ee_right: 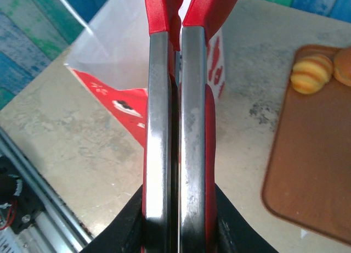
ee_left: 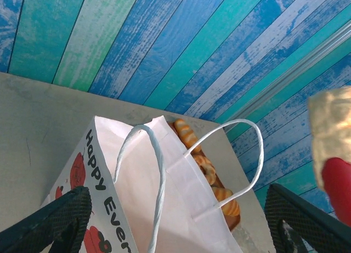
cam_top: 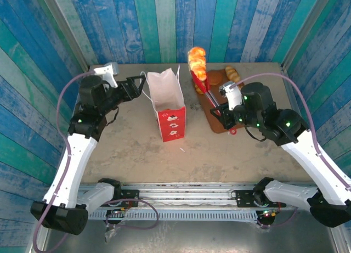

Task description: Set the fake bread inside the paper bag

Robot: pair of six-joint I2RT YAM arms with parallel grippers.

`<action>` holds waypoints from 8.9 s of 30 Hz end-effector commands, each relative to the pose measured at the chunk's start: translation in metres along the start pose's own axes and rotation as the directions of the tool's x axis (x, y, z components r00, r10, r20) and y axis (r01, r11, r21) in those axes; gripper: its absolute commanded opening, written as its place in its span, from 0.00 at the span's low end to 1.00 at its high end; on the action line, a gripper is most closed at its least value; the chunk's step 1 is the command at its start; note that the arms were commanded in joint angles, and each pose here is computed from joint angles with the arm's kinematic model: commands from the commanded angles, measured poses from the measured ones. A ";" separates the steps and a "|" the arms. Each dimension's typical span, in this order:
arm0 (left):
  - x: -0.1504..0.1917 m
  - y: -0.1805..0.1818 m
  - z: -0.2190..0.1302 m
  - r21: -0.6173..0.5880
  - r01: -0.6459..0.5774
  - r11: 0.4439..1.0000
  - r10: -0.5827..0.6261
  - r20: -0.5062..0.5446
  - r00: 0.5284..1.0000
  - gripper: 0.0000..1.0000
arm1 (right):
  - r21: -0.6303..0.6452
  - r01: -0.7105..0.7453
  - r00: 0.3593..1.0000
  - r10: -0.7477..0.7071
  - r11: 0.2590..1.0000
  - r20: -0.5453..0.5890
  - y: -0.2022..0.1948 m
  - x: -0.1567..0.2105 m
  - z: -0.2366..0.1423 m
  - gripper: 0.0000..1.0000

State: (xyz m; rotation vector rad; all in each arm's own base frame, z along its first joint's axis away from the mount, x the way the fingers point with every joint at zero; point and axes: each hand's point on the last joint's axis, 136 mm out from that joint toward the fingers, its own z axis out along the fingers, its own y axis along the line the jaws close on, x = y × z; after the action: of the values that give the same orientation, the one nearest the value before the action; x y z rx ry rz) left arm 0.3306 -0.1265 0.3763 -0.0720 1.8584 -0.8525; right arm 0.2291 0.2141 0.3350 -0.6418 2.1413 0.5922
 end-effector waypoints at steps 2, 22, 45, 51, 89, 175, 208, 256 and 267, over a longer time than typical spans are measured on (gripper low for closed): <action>-0.007 -0.005 0.009 0.037 0.006 0.999 -0.007 0.016 1.000 0.82 | -0.057 0.054 0.991 -0.047 0.997 0.122 0.025 -0.026 -0.019 0.20; 0.019 0.029 0.028 -0.039 0.045 0.998 -0.045 -0.010 0.999 0.12 | -0.190 0.094 0.996 -0.092 0.977 0.018 0.083 -0.011 0.040 0.21; 0.039 0.050 0.009 -0.119 0.006 0.993 -0.005 0.010 1.000 0.08 | -0.145 -0.084 0.980 0.055 0.986 -0.193 0.063 0.024 0.085 0.23; 0.042 0.052 0.010 -0.122 0.009 0.993 -0.008 0.005 1.000 0.08 | -0.127 -0.103 0.977 0.077 0.987 -0.200 0.056 0.027 0.085 0.28; 0.011 0.027 -0.009 -0.094 -0.030 0.995 0.037 0.070 0.997 0.86 | -0.251 -0.072 0.996 0.057 0.965 -0.066 0.076 -0.023 0.053 0.41; -0.001 0.065 -0.092 -0.446 -0.203 0.872 0.309 0.177 0.935 0.94 | 0.531 -0.284 0.600 0.580 0.798 -0.551 -0.275 0.125 0.131 0.40; 0.002 0.065 -0.092 -0.437 -0.182 0.881 0.286 0.184 0.940 0.94 | 0.378 -0.406 0.678 0.551 0.832 -0.487 -0.243 0.085 0.115 0.05; -0.015 0.005 -0.018 -0.050 0.019 0.999 -0.012 0.131 0.991 0.97 | 0.033 0.158 0.956 -0.161 0.987 0.244 0.039 -0.076 0.013 0.06; -0.002 0.019 -0.001 -0.047 0.058 0.997 -0.053 0.105 0.993 0.96 | -0.147 0.166 0.959 -0.125 0.975 0.253 0.091 -0.081 0.033 0.06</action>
State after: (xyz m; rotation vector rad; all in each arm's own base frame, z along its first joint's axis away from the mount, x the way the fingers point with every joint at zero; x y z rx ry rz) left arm 0.3357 -0.1070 0.3665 -0.2099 1.8051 -0.7943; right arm 0.2396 0.3105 0.3699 -0.7996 1.8925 0.6332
